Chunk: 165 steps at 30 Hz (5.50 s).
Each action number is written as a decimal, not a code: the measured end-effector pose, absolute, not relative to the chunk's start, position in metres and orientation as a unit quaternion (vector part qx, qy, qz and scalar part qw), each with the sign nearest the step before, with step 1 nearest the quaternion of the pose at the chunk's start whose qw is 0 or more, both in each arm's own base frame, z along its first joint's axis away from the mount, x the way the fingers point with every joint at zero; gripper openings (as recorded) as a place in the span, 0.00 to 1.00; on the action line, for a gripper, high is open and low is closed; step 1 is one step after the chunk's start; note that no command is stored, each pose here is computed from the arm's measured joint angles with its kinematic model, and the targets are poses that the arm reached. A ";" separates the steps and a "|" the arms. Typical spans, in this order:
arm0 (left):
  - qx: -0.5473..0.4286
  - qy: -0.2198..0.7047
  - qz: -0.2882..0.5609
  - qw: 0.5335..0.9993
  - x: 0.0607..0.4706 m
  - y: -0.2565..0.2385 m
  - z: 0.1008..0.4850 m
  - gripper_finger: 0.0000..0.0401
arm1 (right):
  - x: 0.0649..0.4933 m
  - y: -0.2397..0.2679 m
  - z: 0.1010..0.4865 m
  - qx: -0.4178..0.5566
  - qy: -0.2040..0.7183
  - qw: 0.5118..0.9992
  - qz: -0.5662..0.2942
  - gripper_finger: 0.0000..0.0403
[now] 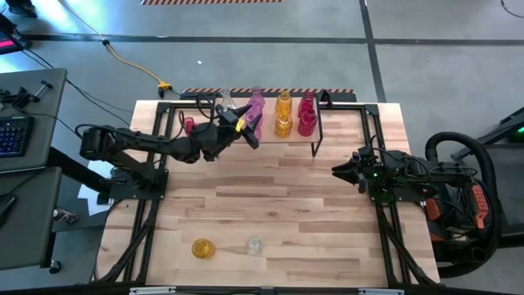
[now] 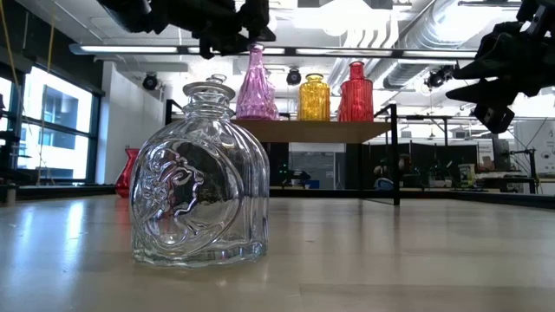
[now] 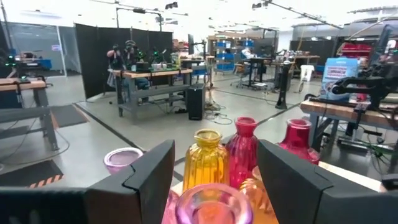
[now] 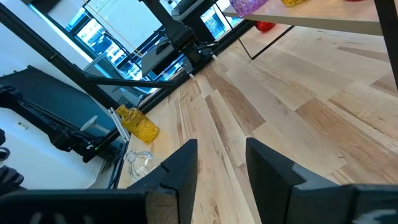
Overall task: Sort vases onto shelf
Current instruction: Put the purple vase on the shelf aligned with the other purple vase, then put the transparent vase on the shelf aligned with the other transparent vase
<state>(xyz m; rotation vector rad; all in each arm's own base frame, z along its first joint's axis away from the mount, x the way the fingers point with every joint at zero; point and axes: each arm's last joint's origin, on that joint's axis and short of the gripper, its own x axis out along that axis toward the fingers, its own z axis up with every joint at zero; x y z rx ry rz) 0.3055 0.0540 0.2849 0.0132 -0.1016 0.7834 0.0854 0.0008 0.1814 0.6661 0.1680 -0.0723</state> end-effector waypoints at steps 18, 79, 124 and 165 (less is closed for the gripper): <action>0.047 -0.053 0.224 0.972 0.255 0.039 0.336 0.54 | 0.085 0.001 0.181 0.326 0.082 0.941 -0.035 0.29; -0.045 0.167 0.161 0.972 0.275 0.060 0.229 0.54 | 0.085 0.001 0.181 0.327 0.082 0.941 -0.035 0.29; -0.064 -0.015 0.189 0.980 0.125 0.028 0.244 0.54 | 0.085 0.001 0.181 0.327 0.082 0.941 -0.035 0.29; -0.106 0.046 0.158 0.981 0.074 0.017 0.209 0.54 | 0.085 0.001 0.181 0.327 0.082 0.941 -0.035 0.29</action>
